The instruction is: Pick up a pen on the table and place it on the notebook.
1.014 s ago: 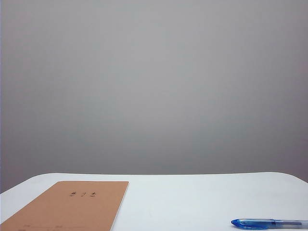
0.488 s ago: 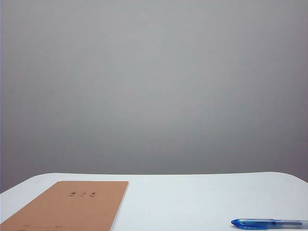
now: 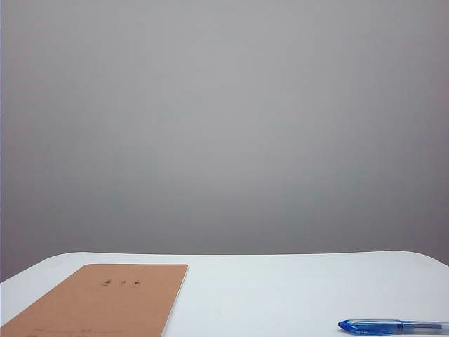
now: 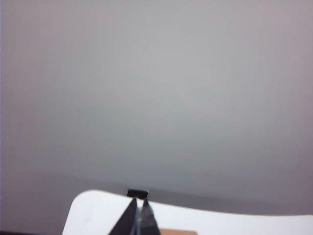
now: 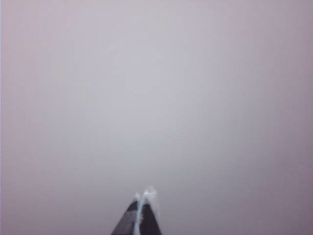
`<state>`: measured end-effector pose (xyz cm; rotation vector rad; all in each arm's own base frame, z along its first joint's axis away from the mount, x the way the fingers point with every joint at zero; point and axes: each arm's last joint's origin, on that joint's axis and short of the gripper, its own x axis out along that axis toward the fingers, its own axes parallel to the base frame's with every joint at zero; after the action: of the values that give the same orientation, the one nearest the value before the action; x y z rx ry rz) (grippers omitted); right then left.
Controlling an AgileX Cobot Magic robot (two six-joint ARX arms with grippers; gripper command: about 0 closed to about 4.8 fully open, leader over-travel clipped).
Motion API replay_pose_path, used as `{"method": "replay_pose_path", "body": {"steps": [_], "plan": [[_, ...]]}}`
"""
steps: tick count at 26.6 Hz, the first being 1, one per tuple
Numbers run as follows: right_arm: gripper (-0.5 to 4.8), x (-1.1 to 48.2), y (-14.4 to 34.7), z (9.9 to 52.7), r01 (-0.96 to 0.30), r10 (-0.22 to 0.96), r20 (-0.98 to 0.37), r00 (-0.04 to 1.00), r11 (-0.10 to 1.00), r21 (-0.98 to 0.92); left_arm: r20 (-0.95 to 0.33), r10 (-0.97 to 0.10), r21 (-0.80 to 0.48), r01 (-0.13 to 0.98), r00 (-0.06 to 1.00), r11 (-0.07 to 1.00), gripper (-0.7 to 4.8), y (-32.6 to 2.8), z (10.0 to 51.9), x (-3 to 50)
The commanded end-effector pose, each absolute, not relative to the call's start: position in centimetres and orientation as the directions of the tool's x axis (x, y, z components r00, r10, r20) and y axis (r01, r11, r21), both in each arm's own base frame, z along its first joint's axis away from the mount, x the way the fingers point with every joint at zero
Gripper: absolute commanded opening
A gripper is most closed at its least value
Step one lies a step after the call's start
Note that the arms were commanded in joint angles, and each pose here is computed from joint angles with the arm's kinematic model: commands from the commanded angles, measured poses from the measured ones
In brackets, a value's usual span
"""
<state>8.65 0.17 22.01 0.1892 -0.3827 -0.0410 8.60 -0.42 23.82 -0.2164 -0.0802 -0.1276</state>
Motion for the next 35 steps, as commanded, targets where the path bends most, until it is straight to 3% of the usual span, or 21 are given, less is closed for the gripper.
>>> {"method": "replay_pose_path", "body": {"steps": [1,5,8,11,16,22,31,35], "plan": [[-0.06,8.9,0.2,25.0,0.016,-0.078,0.341,0.937,0.983,0.182,0.092,-0.119,-0.182,0.135,0.989,0.974,-0.05,-0.4,26.6,8.9],[-0.06,10.6,0.3,28.4,0.025,-0.062,0.298,0.953,0.992,0.127,0.036,-0.13,-0.07,0.132,0.991,0.989,-0.05,-0.5,29.0,9.9],[-0.06,12.4,0.7,30.9,-0.022,0.018,0.251,0.968,1.0,0.011,-0.013,-0.129,-0.002,0.129,0.992,0.992,-0.05,-0.5,30.6,10.8],[-0.06,16.5,1.3,33.3,-0.116,0.15,0.129,0.98,0.965,-0.234,-0.096,-0.134,0.014,0.136,0.986,0.991,-0.05,-0.5,32.5,12.5],[-0.05,22.1,1.6,34.2,-0.282,0.255,-0.132,0.958,0.923,-0.261,-0.213,-0.198,-0.01,0.2,0.957,0.98,-0.05,-0.7,34.0,14.9],[-0.05,27.6,1.4,33.1,-0.498,0.382,-0.38,0.842,0.822,-0.277,-0.327,-0.218,0.003,0.231,0.92,0.973,-0.05,-0.8,34.4,17.8],[-0.05,33.3,0.8,27.6,-0.658,0.424,-0.604,0.675,0.716,-0.232,-0.455,-0.219,-0.022,0.236,0.863,0.972,-0.05,-0.9,32.2,20.7],[-0.05,33.5,0.8,24.2,-0.753,0.43,-0.736,0.524,0.638,-0.163,-0.498,-0.27,0.028,0.326,0.824,0.945,-0.05,-2.3,31.3,21.6]]}}
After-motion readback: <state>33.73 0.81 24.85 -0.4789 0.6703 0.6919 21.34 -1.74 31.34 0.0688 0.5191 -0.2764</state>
